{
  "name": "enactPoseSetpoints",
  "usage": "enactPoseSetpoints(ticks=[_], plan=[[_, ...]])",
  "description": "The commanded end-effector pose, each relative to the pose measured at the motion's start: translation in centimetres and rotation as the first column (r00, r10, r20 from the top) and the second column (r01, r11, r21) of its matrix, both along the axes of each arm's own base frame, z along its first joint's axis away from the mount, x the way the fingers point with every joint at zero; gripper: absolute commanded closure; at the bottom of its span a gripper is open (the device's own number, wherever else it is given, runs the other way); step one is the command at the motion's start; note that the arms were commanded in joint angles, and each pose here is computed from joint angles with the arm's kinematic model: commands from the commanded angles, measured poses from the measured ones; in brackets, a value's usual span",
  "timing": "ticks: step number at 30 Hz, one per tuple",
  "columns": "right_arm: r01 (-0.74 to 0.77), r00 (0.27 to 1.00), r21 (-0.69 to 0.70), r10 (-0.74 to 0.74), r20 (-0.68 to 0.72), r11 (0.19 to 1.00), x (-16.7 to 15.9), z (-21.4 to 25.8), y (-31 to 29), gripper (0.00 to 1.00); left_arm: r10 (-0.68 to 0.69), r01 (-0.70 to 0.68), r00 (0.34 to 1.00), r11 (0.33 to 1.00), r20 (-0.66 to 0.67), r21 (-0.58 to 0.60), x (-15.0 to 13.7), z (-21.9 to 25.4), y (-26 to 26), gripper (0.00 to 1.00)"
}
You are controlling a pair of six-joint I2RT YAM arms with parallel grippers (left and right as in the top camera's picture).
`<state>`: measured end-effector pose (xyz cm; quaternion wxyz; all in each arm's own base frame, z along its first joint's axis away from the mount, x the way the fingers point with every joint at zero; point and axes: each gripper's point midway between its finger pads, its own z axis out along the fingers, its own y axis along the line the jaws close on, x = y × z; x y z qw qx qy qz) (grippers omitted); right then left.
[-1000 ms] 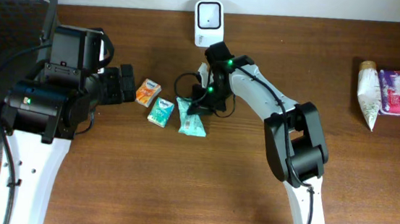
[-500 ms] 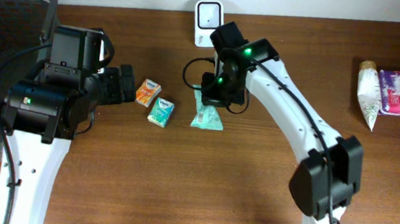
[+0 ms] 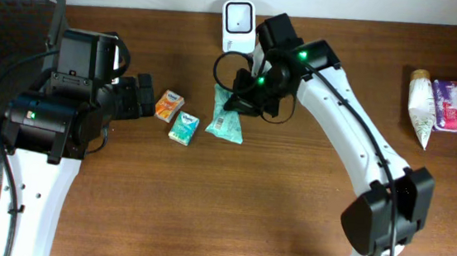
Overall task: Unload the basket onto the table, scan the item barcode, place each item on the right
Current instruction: 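Lift the green wipes pack toward the scanner with the right gripper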
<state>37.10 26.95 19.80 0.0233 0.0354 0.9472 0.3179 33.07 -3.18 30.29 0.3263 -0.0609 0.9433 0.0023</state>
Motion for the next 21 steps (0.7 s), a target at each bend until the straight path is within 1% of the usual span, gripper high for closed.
enactPoseSetpoints(ticks=[1,3,4,6,9,21], plan=[[-0.012,0.979,0.055,0.001,0.203,0.998,-0.1,6.7,-0.7,0.96,0.012,-0.012,1.0,1.0,0.012,-0.002,0.1,0.4,0.2,0.01],[-0.075,0.93,0.061,0.048,0.364,0.995,-0.2,10.1,-1.0,0.96,0.012,-0.012,1.0,1.0,0.012,-0.002,0.1,0.4,0.2,0.01],[-0.078,0.899,0.037,0.055,0.434,0.996,0.1,11.3,-1.5,0.96,0.012,-0.012,1.0,1.0,0.012,-0.002,0.1,0.4,0.2,0.01],[-0.029,0.87,0.003,0.023,0.493,1.0,0.3,12.7,-2.7,0.96,0.012,-0.012,1.0,1.0,0.012,-0.002,0.1,0.4,0.2,0.01],[-0.023,0.857,0.007,0.016,0.516,1.0,0.0,13.7,-3.0,0.96,0.012,-0.012,1.0,1.0,0.012,-0.002,0.1,0.4,0.2,0.01],[-0.028,0.866,0.002,0.023,0.499,1.0,-0.4,13.3,-2.9,0.96,0.012,-0.012,1.0,1.0,0.012,-0.002,0.1,0.4,0.2,0.01]])
